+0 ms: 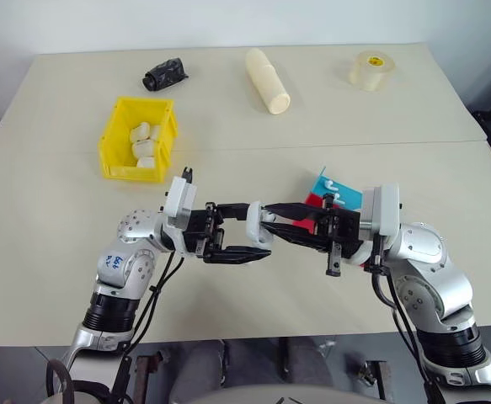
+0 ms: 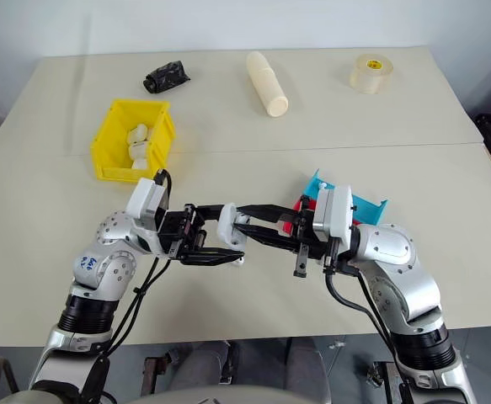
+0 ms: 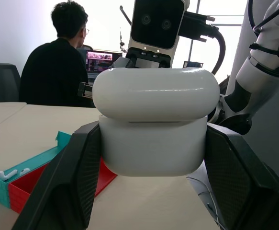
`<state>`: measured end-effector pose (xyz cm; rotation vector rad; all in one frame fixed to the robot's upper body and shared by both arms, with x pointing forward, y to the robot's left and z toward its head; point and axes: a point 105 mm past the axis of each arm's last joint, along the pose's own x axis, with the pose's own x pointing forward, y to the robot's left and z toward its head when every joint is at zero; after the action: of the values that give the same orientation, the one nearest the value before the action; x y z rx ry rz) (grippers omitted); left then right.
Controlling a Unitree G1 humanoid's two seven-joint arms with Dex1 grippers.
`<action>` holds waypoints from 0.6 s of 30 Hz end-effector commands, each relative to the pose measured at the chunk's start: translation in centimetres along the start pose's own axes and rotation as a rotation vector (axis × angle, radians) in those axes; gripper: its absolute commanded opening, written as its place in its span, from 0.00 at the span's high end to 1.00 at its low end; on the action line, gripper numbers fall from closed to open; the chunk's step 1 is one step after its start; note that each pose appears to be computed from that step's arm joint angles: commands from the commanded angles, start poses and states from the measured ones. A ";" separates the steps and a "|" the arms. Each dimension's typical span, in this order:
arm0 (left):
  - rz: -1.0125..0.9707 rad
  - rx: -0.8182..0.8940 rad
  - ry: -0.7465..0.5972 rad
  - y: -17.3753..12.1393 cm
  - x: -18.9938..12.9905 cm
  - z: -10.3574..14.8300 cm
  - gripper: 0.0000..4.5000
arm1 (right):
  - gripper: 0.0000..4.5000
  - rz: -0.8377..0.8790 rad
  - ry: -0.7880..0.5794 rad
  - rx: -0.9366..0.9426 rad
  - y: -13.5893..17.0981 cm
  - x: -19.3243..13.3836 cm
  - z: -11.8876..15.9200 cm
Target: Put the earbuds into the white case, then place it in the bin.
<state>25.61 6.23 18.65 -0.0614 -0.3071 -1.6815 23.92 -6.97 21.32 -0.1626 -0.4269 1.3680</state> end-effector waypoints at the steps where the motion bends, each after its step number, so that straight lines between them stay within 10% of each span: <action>1: -0.053 0.081 -0.021 -0.4 1.0 1.5 0.38 | 0.80 0.023 -0.004 -0.010 0.3 0.4 0.5; 14: -0.078 0.137 -0.001 -0.8 0.1 0.1 0.38 | 0.80 0.058 0.037 0.100 0.6 0.5 0.3; 18: -0.081 0.152 -0.007 -0.9 0.0 -0.1 0.38 | 0.59 0.055 0.020 0.139 0.6 0.4 0.6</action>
<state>25.10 6.48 18.10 0.0547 -0.4057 -1.7240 23.84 -6.70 20.83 -0.0746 -0.2728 1.4290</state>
